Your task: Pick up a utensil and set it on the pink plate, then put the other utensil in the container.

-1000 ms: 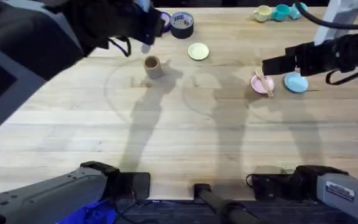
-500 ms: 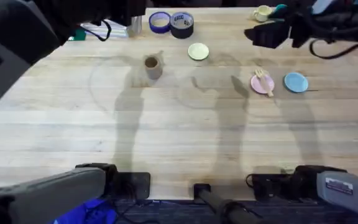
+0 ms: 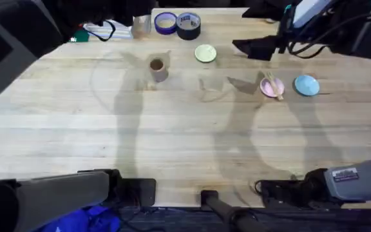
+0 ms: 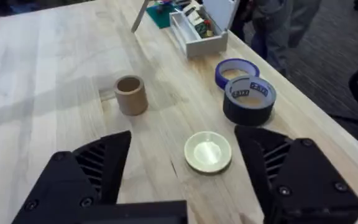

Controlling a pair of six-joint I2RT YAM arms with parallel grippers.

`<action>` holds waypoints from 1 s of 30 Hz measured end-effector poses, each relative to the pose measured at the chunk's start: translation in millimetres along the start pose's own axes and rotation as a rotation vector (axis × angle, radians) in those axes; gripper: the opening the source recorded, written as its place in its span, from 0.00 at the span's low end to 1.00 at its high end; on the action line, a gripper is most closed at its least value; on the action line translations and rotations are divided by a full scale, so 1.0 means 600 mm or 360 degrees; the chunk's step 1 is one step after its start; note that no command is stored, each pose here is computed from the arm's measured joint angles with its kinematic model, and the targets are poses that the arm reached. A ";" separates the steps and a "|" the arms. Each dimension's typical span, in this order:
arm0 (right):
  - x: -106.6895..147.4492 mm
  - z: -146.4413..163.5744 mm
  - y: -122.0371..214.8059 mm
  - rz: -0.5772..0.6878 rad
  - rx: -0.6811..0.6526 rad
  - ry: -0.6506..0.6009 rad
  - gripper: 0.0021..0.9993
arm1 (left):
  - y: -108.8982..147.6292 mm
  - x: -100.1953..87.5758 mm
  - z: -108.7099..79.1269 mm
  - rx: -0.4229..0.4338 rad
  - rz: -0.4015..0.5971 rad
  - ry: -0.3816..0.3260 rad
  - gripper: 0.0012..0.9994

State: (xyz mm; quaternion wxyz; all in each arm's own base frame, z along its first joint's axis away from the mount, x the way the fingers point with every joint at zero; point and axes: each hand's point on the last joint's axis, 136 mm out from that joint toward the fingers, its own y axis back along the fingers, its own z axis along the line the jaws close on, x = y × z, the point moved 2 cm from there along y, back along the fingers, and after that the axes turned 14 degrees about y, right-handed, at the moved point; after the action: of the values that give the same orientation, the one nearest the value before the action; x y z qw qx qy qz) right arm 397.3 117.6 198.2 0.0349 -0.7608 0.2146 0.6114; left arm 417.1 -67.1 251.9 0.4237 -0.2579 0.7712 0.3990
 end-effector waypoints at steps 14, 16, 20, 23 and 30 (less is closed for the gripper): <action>0.068 0.040 -0.104 -0.0095 -0.0260 0.0018 0.99 | 0.025 -0.021 0.010 0.0121 -0.0095 -0.0088 0.04; 0.073 0.046 -0.118 -0.0095 -0.0289 0.0026 1.00 | 0.025 -0.021 0.009 0.0132 -0.0096 -0.0113 0.04; 0.075 0.057 -0.136 -0.0104 -0.0330 0.0076 0.99 | 0.025 -0.021 0.004 0.0160 -0.0096 -0.0139 0.04; 0.071 0.063 -0.145 -0.0116 -0.0353 0.0118 0.99 | 0.025 -0.020 0.002 0.0171 -0.0093 -0.0146 0.04; 0.078 0.068 -0.152 -0.0121 -0.0375 0.0128 0.99 | 0.025 -0.019 -0.006 0.0234 -0.0095 -0.0161 0.04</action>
State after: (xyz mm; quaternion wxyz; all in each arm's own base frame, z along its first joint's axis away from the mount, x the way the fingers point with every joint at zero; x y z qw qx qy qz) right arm 401.0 199.9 124.6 -0.0402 -0.7911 0.1136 0.5996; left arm 410.2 -61.3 268.8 0.4916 -0.2286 0.7679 0.3411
